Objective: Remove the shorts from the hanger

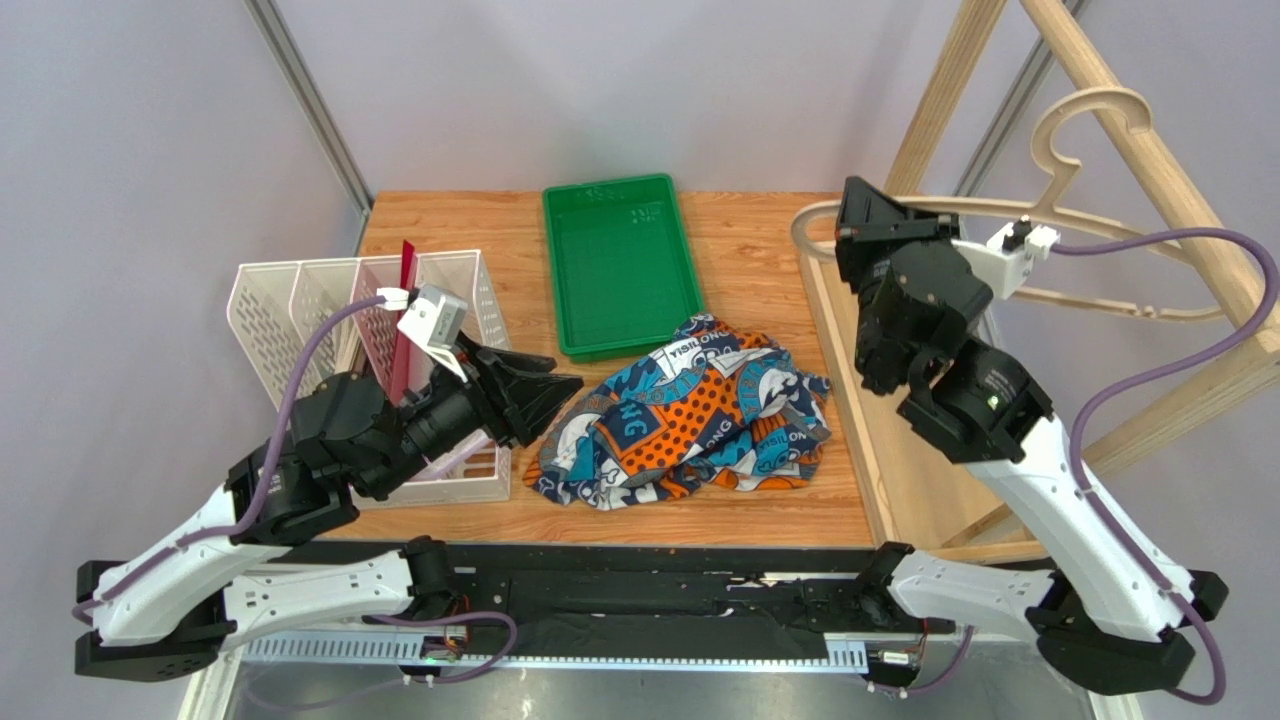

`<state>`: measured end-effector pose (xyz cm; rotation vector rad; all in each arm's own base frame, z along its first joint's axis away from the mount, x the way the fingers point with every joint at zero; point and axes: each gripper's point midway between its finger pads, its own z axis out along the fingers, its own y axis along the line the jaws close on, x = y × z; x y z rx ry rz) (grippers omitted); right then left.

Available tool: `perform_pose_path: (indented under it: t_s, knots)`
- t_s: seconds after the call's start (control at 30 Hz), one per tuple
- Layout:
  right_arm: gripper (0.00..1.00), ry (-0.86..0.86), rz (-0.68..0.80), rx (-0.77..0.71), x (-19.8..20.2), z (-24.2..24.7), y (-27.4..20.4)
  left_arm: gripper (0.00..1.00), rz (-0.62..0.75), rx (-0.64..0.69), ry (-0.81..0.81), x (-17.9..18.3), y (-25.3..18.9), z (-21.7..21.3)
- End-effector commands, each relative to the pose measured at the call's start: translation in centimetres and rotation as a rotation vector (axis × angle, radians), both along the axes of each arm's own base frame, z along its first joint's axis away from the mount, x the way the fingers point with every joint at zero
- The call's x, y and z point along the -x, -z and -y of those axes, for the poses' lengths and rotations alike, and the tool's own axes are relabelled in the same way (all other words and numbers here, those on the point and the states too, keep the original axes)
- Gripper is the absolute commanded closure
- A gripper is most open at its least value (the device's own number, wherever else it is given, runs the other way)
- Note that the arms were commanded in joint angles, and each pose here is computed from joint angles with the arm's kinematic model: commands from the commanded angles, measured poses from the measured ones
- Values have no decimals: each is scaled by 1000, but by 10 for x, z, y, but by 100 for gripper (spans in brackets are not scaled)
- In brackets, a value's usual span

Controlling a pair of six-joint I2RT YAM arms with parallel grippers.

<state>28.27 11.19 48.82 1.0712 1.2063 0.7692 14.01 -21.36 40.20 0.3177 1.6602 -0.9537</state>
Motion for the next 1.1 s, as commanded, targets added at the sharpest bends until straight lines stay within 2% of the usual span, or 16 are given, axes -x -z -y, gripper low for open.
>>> perform_pose_path:
  t_s: [0.0,0.37,0.53,0.9,1.07]
  knots:
    - [100,-82,30,-86,-31,-11,-26,43,7,34,18,6,-18,-5]
    - [100,-61,-17,-5,-100,-1,-22,43,11,23,-3,5,-19,-11]
    - [100,-87,-37,-19,-129,9,-14,43,4,12,-5,4,-16,-10]
    - [100,-16,-53,-68,-150,39,-16,43,-5,10,7,5,-15,-5]
    - [100,-14,-123,-151,-152,43,6,43,-11,15,11,6,-14,-5]
